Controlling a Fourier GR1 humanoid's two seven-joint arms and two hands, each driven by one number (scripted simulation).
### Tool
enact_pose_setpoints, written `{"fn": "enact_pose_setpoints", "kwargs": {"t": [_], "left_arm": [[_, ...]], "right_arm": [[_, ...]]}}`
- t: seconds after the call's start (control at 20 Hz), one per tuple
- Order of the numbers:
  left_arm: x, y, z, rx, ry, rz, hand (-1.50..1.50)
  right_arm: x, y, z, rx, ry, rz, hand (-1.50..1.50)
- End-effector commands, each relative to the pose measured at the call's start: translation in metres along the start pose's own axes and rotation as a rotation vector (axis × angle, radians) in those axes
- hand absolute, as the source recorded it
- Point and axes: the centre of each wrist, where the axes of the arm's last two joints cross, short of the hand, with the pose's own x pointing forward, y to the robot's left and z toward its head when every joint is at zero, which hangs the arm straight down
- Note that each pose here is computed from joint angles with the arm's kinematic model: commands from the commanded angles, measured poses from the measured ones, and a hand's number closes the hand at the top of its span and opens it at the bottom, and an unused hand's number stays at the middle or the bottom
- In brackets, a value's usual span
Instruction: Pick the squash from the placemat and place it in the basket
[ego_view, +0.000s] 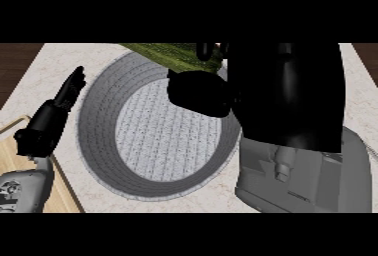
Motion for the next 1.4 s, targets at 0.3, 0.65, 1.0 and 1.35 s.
{"fn": "enact_pose_setpoints", "kwargs": {"t": [0.3, 0.65, 1.0, 1.35], "left_arm": [[-0.001, 0.008, -0.011, 0.006, -0.009, 0.002, 0.00], [0.003, 0.007, -0.003, 0.012, -0.010, -0.014, 0.00], [-0.009, 0.005, 0.000, 0.015, 0.029, -0.021, 0.00], [-0.003, 0.002, 0.003, 0.013, 0.002, -0.006, 0.00]], "right_arm": [[0.041, 0.045, -0.043, 0.178, 0.269, 0.050, 1.50], [0.033, 0.076, -0.062, 0.274, 0.368, 0.240, 1.50], [0.037, 0.095, -0.065, 0.346, 0.341, 0.457, 1.50], [0.043, 0.097, -0.065, 0.461, 0.362, 0.315, -1.50]]}}
